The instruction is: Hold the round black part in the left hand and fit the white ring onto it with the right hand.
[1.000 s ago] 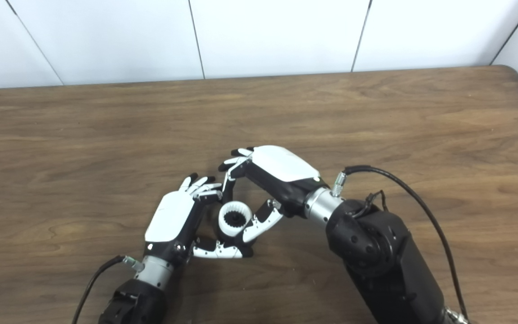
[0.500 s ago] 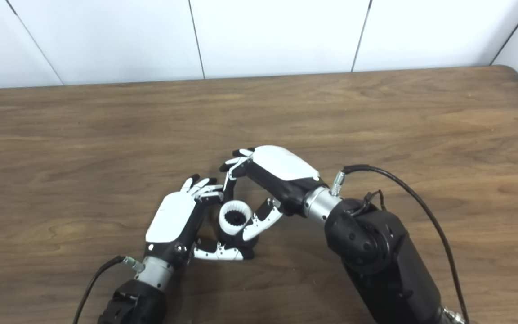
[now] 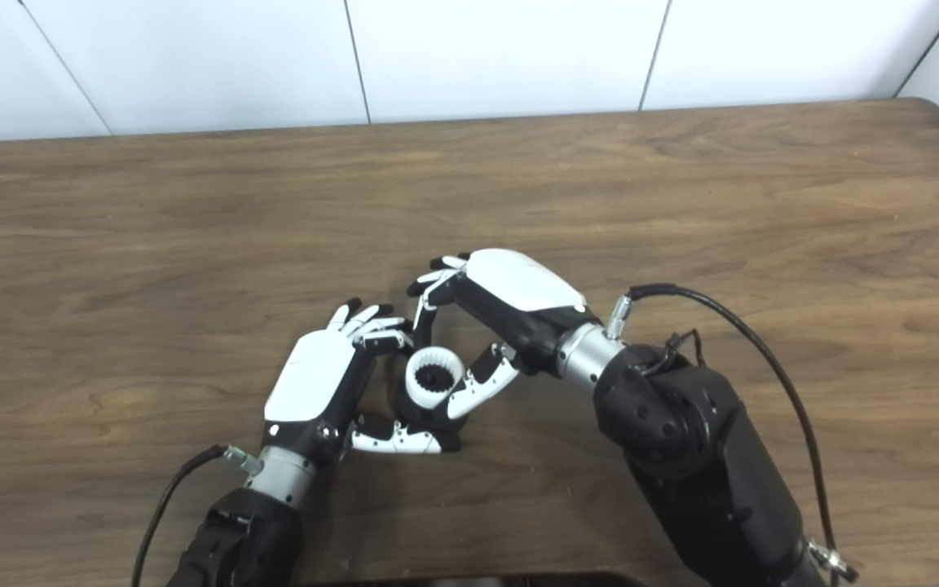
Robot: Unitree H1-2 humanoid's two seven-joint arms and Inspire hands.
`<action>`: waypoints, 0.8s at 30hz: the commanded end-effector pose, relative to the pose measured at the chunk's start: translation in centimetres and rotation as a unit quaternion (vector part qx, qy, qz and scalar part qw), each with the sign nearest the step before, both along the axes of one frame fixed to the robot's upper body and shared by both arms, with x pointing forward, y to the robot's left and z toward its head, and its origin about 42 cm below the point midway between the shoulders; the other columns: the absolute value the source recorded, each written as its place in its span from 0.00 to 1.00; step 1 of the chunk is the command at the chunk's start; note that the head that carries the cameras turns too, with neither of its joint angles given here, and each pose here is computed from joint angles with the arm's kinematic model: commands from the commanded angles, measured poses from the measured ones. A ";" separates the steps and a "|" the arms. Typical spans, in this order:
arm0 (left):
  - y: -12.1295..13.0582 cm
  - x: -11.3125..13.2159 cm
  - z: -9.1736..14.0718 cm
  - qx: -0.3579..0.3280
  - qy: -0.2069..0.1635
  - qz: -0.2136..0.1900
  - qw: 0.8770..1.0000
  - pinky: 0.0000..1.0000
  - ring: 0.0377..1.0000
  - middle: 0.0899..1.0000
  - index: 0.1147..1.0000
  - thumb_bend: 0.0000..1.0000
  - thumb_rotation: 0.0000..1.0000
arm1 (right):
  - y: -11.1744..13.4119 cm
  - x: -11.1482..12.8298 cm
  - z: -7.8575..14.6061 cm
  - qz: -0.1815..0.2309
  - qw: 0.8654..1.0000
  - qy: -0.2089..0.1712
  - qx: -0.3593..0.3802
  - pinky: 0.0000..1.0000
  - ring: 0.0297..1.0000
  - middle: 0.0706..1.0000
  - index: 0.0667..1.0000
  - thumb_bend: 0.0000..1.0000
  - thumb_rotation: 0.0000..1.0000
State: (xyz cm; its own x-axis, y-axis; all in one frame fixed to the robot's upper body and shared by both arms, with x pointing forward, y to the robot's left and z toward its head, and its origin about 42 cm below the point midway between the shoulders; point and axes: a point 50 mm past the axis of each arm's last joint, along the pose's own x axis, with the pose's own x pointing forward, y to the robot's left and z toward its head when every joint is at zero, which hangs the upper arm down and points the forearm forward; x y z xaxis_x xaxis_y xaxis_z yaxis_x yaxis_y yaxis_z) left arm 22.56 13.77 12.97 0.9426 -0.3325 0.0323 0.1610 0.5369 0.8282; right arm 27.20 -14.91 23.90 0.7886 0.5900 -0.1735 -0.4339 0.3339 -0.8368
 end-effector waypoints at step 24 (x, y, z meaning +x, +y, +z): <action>-0.3 0.3 1.4 -0.006 -0.036 0.000 0.999 1.00 0.90 0.77 0.42 0.52 0.06 | 0.7 -0.2 0.1 0.014 1.000 -0.020 0.003 1.00 0.95 0.83 0.45 0.52 0.14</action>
